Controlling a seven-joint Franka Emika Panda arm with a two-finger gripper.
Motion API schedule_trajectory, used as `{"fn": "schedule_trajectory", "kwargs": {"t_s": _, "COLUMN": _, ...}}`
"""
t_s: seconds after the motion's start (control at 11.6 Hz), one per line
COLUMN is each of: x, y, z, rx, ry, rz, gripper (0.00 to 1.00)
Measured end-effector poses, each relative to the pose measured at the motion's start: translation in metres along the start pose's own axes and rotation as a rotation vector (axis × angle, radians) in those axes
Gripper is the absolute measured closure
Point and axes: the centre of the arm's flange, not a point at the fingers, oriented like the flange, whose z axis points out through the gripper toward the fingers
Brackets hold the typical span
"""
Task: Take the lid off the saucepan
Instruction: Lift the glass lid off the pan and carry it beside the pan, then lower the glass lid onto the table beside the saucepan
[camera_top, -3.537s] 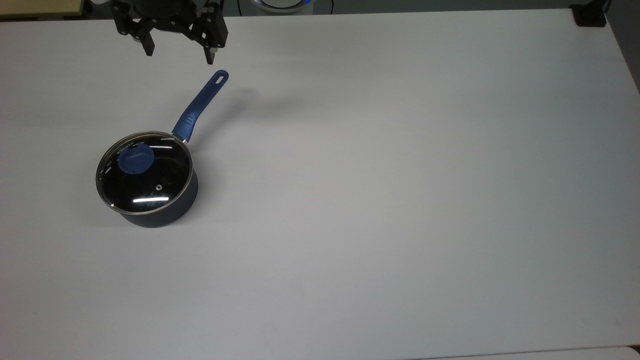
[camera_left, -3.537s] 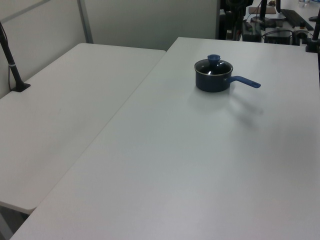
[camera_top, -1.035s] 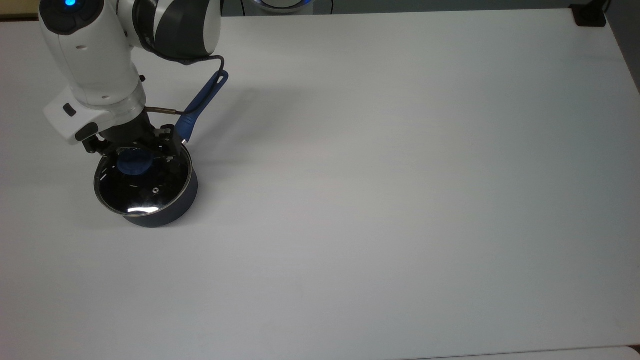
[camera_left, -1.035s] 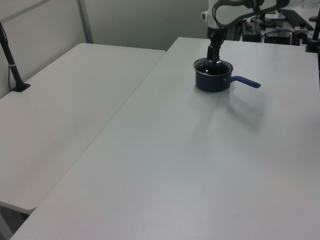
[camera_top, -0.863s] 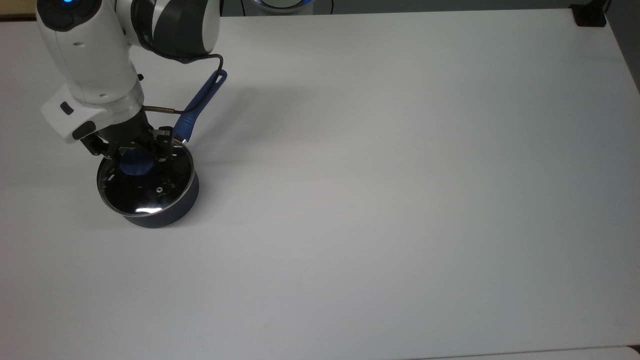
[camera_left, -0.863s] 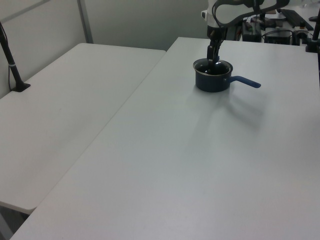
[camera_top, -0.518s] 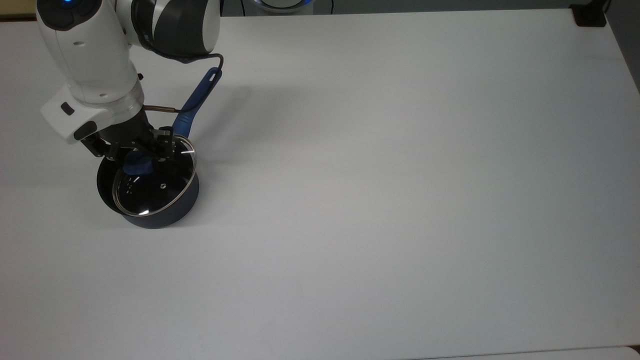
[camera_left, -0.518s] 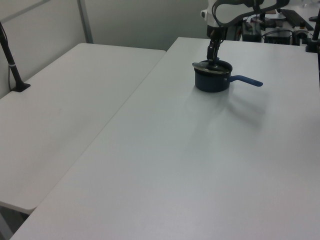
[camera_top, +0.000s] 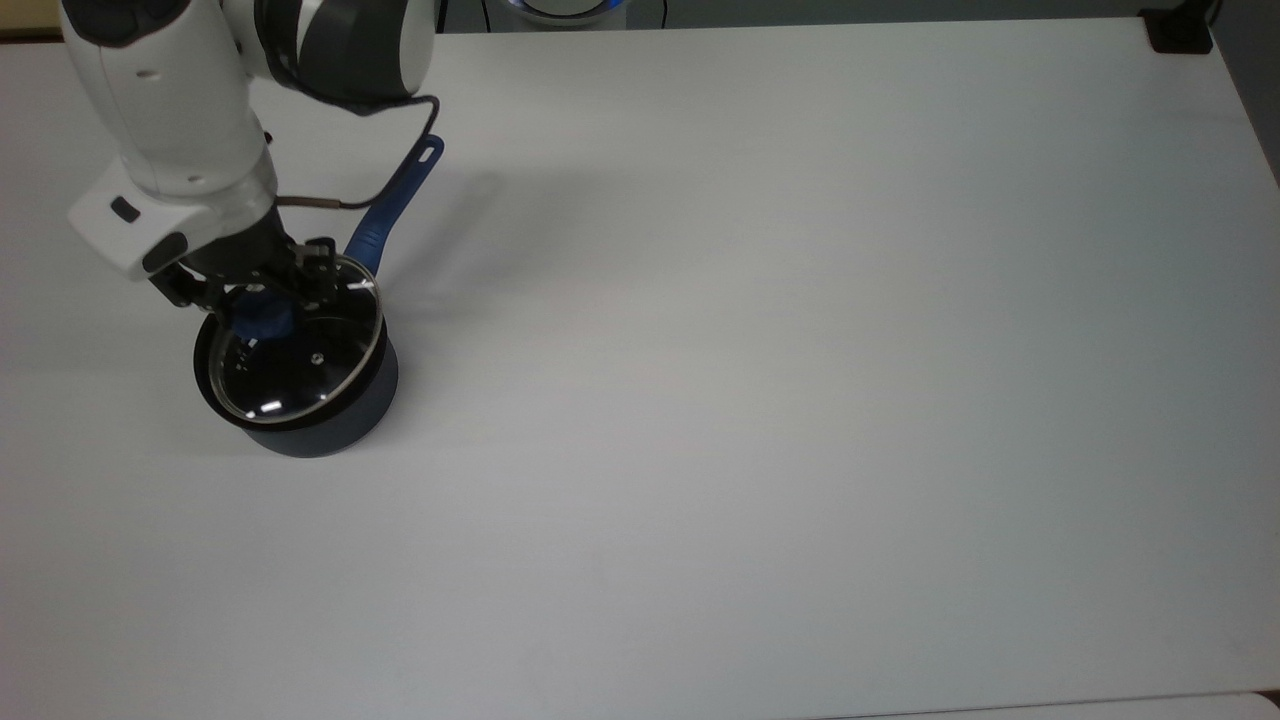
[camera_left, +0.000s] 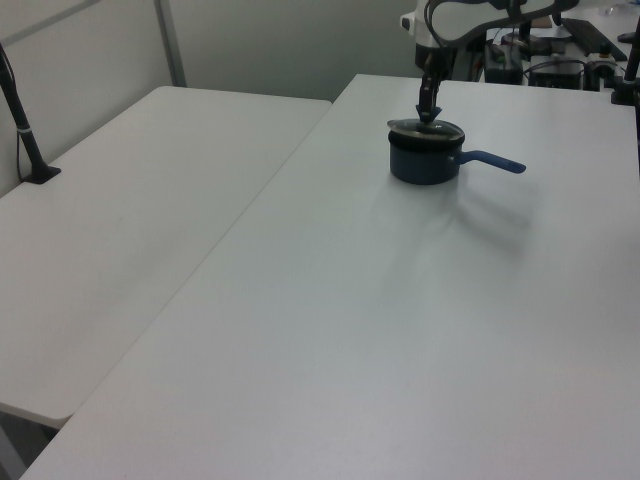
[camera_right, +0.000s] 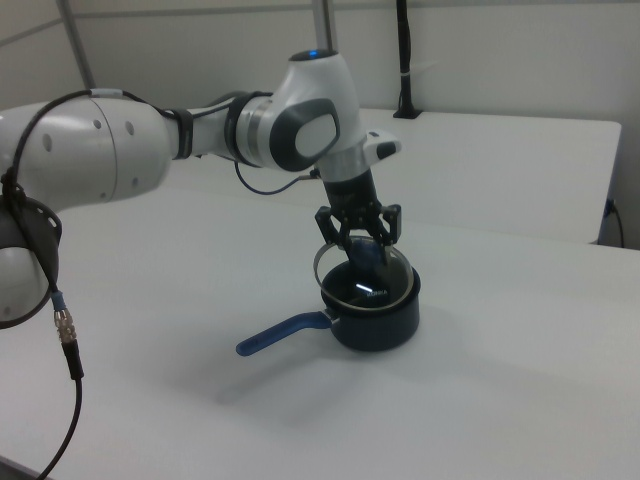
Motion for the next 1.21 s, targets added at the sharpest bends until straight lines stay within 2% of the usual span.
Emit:
{"fn": "schedule_trajectory", "kwargs": {"t_s": 0.35, "x": -0.004, "y": 0.009, "z": -0.033, "rx": -0.064, "ry": 0.006, "rz": -0.066, "gripper": 0.40}}
{"fn": "schedule_trajectory", "kwargs": {"t_s": 0.52, "x": -0.015, "y": 0.026, "z": -0.034, "rx": -0.085, "ry": -0.012, "rz": -0.080, "gripper": 0.40}}
{"fn": "schedule_trajectory", "kwargs": {"t_s": 0.78, "x": -0.061, "y": 0.097, "z": -0.014, "rx": -0.113, "ry": -0.070, "rz": -0.062, "gripper": 0.40}}
{"fn": "schedule_trajectory", "kwargs": {"t_s": 0.95, "x": -0.094, "y": 0.138, "z": 0.016, "rx": -0.126, "ry": -0.084, "rz": -0.057, "gripper": 0.40}}
{"fn": "schedule_trajectory", "kwargs": {"t_s": 1.21, "x": -0.129, "y": 0.149, "z": 0.075, "rx": -0.145, "ry": -0.137, "rz": -0.089, "gripper": 0.40}}
